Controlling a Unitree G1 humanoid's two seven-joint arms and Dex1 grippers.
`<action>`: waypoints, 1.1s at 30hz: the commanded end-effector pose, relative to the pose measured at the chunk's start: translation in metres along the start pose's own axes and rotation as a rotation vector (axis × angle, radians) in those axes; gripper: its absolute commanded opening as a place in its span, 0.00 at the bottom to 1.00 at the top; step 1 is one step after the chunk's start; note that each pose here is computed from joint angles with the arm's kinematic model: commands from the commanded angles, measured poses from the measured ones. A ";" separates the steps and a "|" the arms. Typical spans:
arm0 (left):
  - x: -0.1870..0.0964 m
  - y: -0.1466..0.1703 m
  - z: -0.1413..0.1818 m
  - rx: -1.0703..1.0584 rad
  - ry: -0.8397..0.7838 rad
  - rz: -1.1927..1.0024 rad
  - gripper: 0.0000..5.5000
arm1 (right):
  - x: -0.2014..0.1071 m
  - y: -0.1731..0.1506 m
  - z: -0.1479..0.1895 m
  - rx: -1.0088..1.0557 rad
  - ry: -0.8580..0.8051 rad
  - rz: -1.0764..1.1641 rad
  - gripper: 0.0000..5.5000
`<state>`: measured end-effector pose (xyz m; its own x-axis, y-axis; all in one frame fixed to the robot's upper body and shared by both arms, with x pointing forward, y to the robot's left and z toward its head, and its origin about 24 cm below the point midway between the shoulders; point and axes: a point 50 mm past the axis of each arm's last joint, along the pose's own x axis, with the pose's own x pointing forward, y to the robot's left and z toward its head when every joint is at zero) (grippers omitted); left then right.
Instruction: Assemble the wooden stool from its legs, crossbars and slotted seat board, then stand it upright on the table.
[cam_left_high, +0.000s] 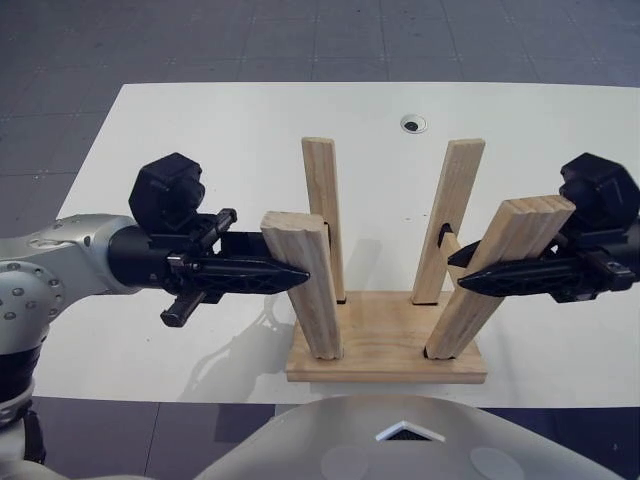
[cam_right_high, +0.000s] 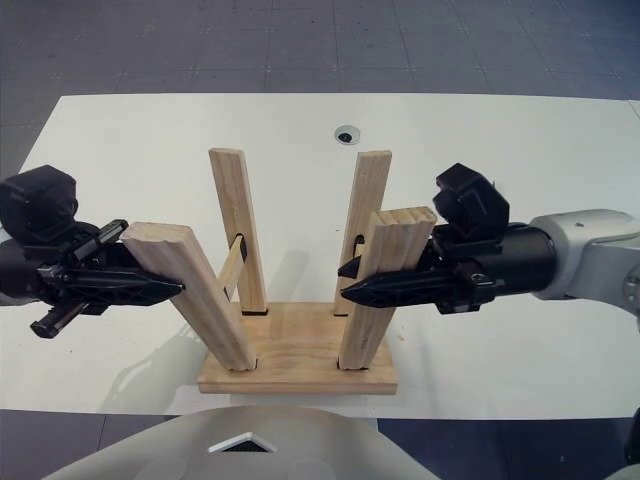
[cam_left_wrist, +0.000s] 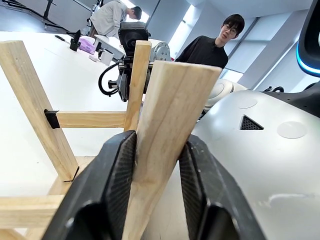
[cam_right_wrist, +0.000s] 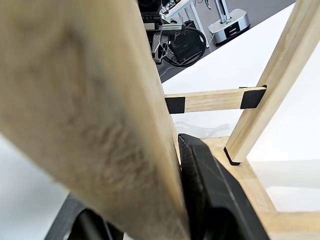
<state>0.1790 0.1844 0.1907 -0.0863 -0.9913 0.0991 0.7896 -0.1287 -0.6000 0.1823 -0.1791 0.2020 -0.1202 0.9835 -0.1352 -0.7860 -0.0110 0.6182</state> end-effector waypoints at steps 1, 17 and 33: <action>0.014 -0.002 -0.053 -0.515 0.223 -0.159 0.23 | 0.009 -0.018 -0.045 0.370 0.180 -0.013 0.25; 0.005 0.036 -0.045 -0.734 0.122 -0.246 0.23 | 0.009 -0.062 -0.038 0.600 0.120 0.086 0.25; -0.014 0.050 -0.037 -0.918 0.142 -0.360 0.23 | 0.005 -0.104 -0.035 0.738 0.033 0.056 0.25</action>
<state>0.2439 0.2128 0.1696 -0.1180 -0.9832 0.1390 0.5393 -0.1810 -0.8224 0.2584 -0.1754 0.1591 -0.1447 0.9845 0.0987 -0.3864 -0.1480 0.9104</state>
